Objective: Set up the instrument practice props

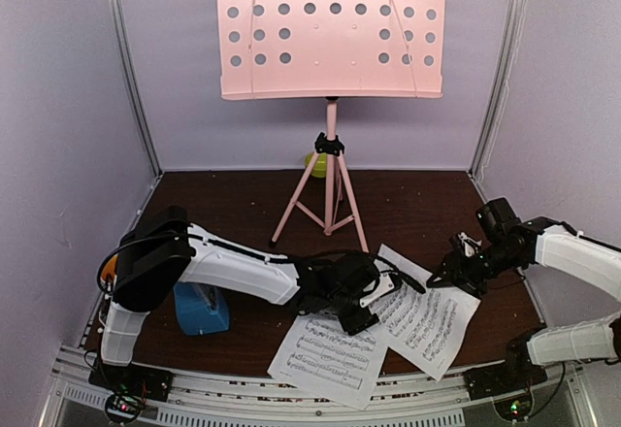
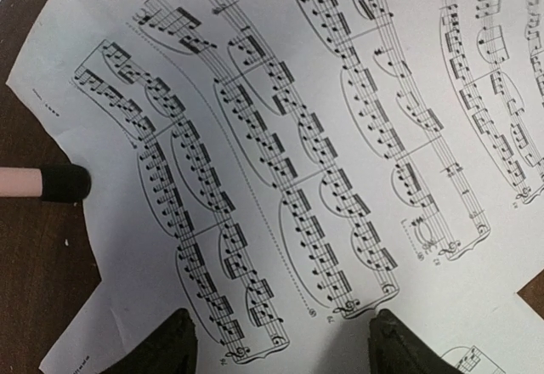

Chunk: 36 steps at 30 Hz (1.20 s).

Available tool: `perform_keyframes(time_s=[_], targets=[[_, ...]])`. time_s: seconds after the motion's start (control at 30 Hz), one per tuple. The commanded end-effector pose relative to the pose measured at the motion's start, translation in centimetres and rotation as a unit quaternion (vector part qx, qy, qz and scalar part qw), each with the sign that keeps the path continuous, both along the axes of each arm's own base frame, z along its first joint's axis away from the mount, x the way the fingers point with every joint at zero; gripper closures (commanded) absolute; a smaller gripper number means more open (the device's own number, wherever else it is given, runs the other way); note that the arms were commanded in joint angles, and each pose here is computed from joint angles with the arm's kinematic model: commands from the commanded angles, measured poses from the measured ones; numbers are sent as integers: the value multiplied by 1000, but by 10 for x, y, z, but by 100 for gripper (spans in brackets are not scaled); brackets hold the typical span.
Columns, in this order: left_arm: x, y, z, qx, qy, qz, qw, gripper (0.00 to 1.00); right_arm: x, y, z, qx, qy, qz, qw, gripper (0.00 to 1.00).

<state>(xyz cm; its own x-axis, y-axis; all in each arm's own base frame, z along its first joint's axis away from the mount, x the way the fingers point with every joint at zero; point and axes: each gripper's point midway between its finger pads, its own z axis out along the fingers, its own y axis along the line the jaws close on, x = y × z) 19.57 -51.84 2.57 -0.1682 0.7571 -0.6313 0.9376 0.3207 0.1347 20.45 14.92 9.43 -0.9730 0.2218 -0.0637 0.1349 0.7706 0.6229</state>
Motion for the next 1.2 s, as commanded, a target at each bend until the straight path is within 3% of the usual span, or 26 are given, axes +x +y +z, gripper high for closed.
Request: perform_keyframes(time_s=[0.0, 0.23, 0.47, 0.73, 1.17], targets=[[6, 5, 10, -1, -7, 3, 1000, 28, 1, -5, 5, -16, -7, 7, 1000, 53], [10, 3, 16, -7, -8, 6, 1000, 28, -1, -12, 0, -42, -9, 22, 999, 79], [13, -5, 34, -22, -19, 3, 1000, 28, 1, -33, -13, -120, -20, 41, 992, 99], [18, -7, 58, -40, -35, 9, 999, 26, 16, -33, 10, -122, -71, 44, 989, 100], [27, -4, 140, -127, -69, 31, 989, 17, 24, -30, 76, -117, -173, 65, 976, 100]])
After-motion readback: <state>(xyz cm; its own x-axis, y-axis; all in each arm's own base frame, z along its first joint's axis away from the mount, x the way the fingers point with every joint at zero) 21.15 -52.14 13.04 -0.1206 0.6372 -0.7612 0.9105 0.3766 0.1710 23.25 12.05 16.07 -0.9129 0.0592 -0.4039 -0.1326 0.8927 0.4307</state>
